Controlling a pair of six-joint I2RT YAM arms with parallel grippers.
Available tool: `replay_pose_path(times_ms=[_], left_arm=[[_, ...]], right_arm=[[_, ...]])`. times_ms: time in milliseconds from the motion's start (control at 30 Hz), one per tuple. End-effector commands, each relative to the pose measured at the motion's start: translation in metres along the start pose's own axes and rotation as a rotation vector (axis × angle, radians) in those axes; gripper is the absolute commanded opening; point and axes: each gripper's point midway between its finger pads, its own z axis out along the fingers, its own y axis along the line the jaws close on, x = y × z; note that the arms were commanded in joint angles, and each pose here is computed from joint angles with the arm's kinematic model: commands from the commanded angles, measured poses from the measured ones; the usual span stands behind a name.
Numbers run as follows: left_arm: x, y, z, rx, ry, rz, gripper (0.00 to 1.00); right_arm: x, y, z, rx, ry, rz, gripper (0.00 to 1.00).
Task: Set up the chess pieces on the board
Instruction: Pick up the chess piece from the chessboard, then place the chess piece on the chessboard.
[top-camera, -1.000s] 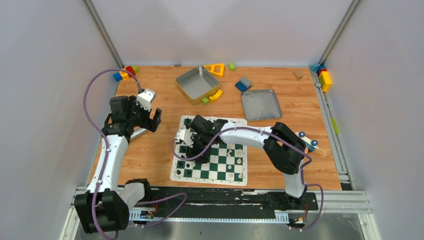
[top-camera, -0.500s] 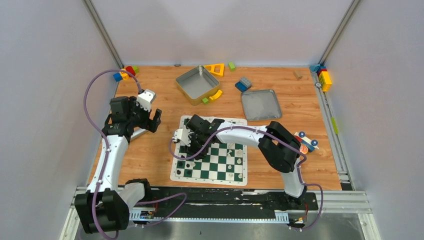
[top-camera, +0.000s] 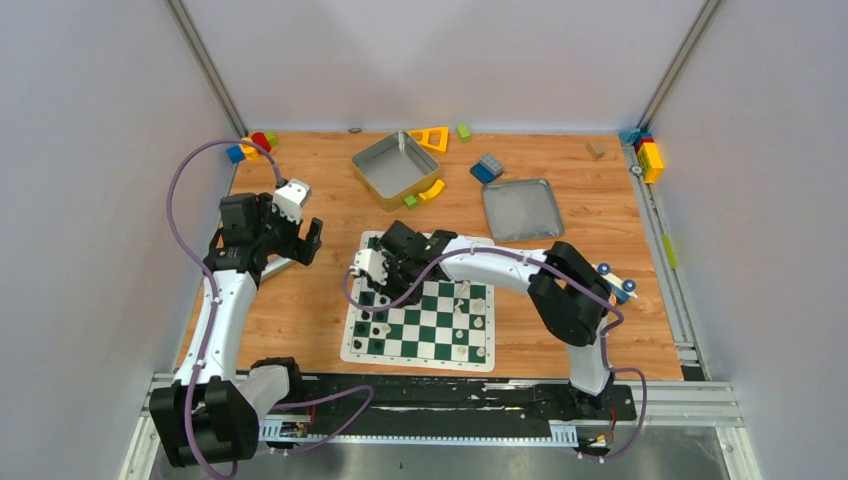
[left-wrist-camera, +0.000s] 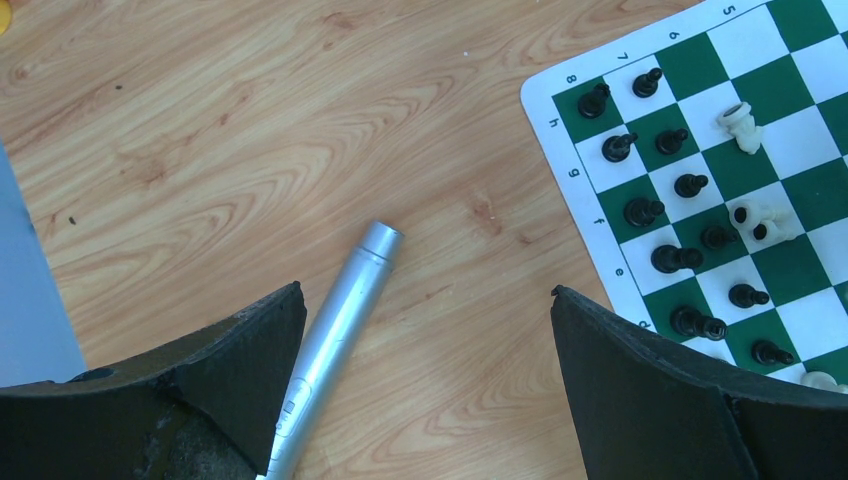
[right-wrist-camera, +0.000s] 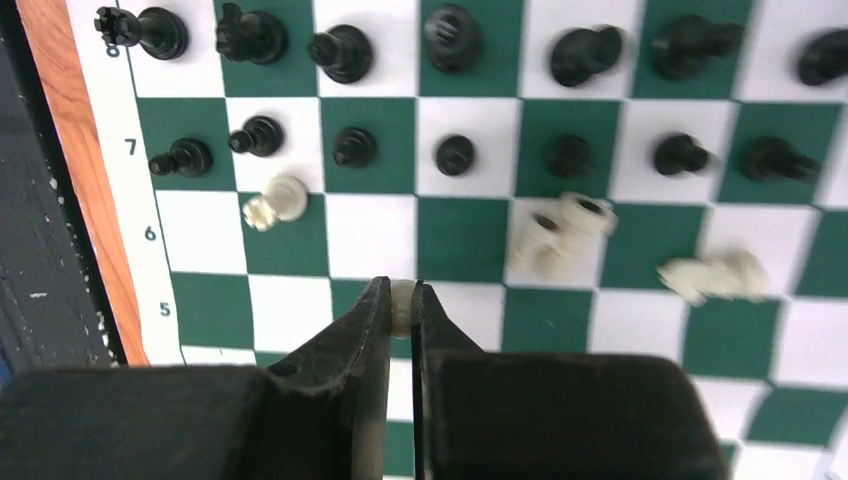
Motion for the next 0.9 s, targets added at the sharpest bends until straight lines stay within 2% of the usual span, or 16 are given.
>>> replay_pose_path(times_ms=[0, 200, 467, 867], left_arm=[[-0.012, 0.006, -0.004, -0.022, -0.049, 0.014, 1.00], [-0.012, 0.005, -0.004, -0.021, -0.050, 0.012, 1.00], [-0.011, 0.004, -0.003, -0.013, -0.047, 0.011, 1.00], [-0.010, 0.005, -0.003, -0.012, -0.041, 0.008, 1.00]], right_arm=[[-0.018, -0.025, -0.063, 0.111, -0.102, 0.015, 0.00], [0.026, -0.054, -0.092, 0.185, -0.073, 0.113, 0.00], [0.086, -0.092, -0.092, 0.208, -0.018, 0.251, 0.00], [0.108, -0.096, -0.076, 0.177, 0.018, 0.290, 0.01]])
